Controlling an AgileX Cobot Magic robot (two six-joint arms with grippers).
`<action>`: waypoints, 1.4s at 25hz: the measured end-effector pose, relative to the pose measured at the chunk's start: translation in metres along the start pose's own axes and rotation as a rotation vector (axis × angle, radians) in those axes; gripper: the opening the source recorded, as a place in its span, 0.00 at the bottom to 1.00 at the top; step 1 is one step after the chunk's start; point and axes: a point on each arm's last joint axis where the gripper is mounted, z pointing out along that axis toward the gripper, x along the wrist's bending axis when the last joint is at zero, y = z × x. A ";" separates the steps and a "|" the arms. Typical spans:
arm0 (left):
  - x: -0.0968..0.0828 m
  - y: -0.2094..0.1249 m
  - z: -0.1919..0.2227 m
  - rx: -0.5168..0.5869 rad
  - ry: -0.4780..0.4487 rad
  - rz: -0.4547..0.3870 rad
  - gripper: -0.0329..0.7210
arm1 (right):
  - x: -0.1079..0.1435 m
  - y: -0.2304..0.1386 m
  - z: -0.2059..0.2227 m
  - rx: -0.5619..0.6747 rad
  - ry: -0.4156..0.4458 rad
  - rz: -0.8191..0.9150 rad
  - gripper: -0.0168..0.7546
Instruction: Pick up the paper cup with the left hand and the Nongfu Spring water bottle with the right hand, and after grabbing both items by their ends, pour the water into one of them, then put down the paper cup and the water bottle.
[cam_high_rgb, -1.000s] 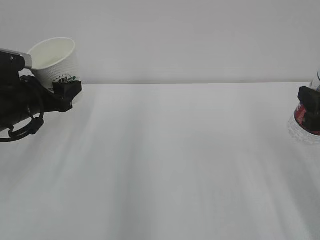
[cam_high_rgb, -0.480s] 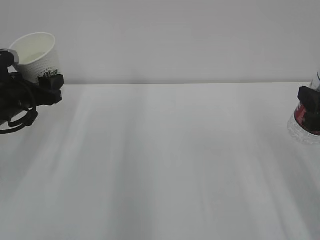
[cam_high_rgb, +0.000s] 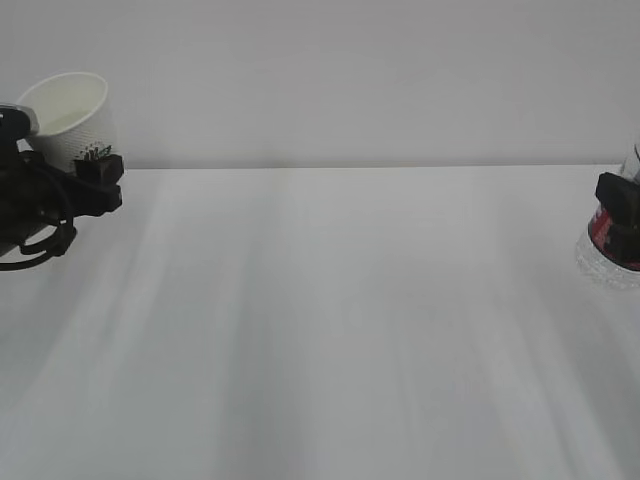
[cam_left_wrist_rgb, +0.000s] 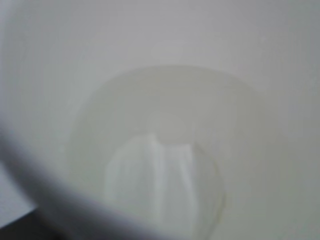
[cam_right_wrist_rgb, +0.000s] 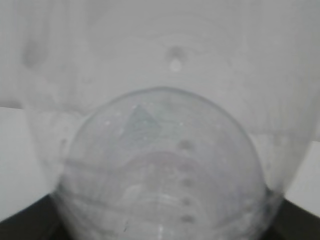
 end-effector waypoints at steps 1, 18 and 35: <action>0.000 -0.001 0.000 0.004 0.002 0.003 0.67 | 0.000 0.000 0.000 0.000 0.000 0.000 0.65; 0.008 -0.019 0.006 0.030 0.059 -0.031 0.67 | 0.000 0.000 0.000 -0.002 0.000 0.000 0.65; 0.012 -0.043 0.012 0.049 0.099 -0.051 0.67 | 0.000 0.000 0.000 -0.002 0.000 0.000 0.65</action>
